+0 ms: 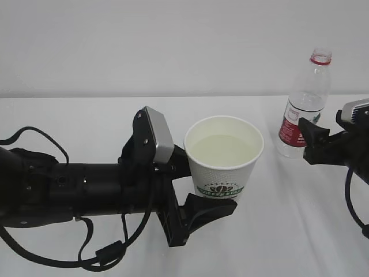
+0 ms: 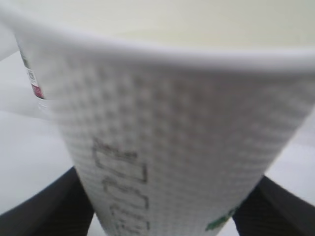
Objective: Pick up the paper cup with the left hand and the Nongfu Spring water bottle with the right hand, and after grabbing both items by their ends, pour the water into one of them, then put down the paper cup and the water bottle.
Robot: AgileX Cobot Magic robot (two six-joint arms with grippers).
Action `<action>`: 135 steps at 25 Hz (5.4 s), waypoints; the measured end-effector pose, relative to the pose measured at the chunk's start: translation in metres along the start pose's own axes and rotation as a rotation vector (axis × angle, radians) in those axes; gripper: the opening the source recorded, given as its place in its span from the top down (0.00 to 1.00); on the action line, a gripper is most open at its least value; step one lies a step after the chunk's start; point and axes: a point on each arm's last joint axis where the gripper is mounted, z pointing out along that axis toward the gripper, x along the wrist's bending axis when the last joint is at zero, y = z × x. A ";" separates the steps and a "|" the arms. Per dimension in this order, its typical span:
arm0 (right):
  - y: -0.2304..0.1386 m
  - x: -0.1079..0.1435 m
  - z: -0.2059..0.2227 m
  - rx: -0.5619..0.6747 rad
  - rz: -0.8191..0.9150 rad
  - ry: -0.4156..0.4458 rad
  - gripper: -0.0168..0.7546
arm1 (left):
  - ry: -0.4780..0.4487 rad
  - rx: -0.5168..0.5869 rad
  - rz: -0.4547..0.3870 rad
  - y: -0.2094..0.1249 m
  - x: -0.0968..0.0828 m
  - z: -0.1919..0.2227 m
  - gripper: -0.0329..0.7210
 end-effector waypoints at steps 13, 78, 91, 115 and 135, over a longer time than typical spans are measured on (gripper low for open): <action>0.007 0.001 -0.029 -0.009 -0.003 -0.001 0.21 | 0.000 0.000 0.000 0.000 0.000 0.000 0.18; 0.007 0.002 -0.030 -0.009 -0.004 0.000 0.21 | 0.897 -0.104 -0.265 -0.029 0.155 -0.133 0.20; 0.007 0.002 -0.030 -0.009 0.002 0.010 0.21 | 0.967 -0.113 -0.286 -0.064 0.163 -0.127 0.20; 0.007 0.004 -0.030 -0.012 -0.003 0.030 0.21 | 1.032 -0.070 -0.298 -0.123 0.183 -0.109 0.15; 0.007 0.005 -0.030 -0.011 -0.004 0.036 0.21 | 0.998 0.009 -0.336 -0.133 0.149 -0.121 0.13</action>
